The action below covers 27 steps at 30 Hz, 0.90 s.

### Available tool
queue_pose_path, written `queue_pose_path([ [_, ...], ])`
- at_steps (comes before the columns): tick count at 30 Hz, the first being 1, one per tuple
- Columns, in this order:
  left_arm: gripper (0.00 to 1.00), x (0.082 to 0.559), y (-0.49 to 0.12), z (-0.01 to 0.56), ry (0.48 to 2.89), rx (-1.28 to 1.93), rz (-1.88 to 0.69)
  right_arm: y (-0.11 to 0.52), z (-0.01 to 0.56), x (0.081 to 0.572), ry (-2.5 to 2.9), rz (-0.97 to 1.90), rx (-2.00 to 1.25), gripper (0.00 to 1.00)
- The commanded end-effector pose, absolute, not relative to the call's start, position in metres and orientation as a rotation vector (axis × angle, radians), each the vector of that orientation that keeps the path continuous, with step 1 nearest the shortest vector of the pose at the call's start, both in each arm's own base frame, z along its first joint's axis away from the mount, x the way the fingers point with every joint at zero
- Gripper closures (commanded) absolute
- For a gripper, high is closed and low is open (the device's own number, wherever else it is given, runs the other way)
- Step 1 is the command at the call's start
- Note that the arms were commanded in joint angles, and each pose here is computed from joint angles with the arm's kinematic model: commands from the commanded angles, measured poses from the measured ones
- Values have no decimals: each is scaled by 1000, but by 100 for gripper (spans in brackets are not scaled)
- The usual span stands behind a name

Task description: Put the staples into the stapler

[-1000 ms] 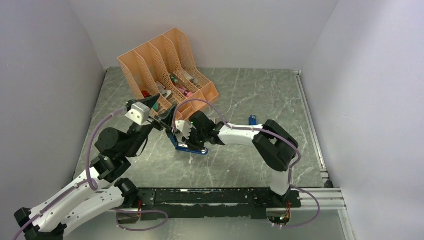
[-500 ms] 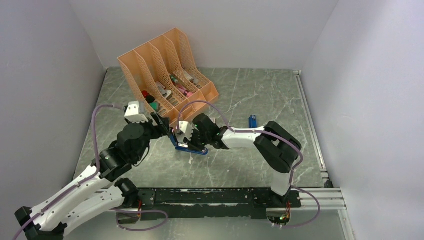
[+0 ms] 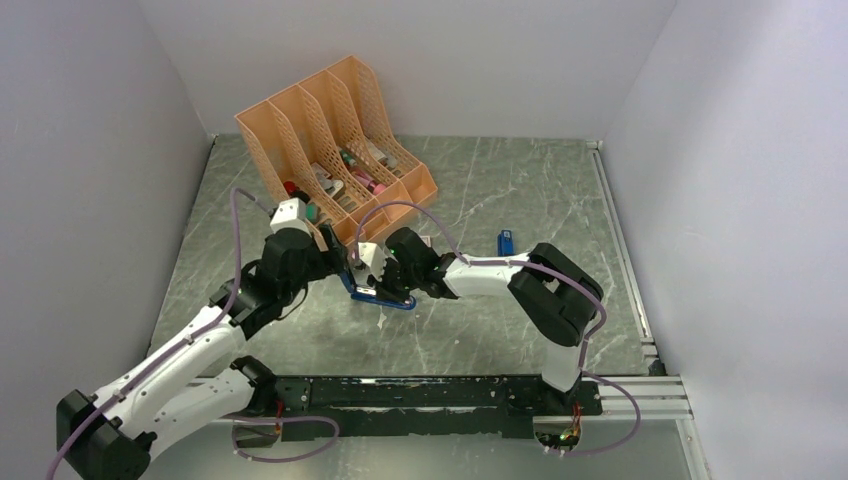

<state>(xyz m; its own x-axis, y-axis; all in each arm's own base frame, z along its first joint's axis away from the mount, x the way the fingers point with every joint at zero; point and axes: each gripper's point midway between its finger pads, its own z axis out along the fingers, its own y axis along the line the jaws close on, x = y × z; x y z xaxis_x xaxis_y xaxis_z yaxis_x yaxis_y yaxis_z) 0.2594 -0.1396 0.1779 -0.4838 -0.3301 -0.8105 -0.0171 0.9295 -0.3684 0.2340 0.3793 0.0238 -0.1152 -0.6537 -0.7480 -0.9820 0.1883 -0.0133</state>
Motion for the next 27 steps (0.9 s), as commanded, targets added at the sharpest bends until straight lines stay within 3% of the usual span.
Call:
queue_pose_path([
  [1,13,259,-136,169,2101,-272,-439,357,-11,211,1976,680,-1601,100],
  [13,14,261,-143,173,2077,-205,-590,355,-15,208,1983,684,-1613,100],
  [27,19,258,-146,167,2125,-147,-584,357,-17,206,1989,702,-1619,100],
])
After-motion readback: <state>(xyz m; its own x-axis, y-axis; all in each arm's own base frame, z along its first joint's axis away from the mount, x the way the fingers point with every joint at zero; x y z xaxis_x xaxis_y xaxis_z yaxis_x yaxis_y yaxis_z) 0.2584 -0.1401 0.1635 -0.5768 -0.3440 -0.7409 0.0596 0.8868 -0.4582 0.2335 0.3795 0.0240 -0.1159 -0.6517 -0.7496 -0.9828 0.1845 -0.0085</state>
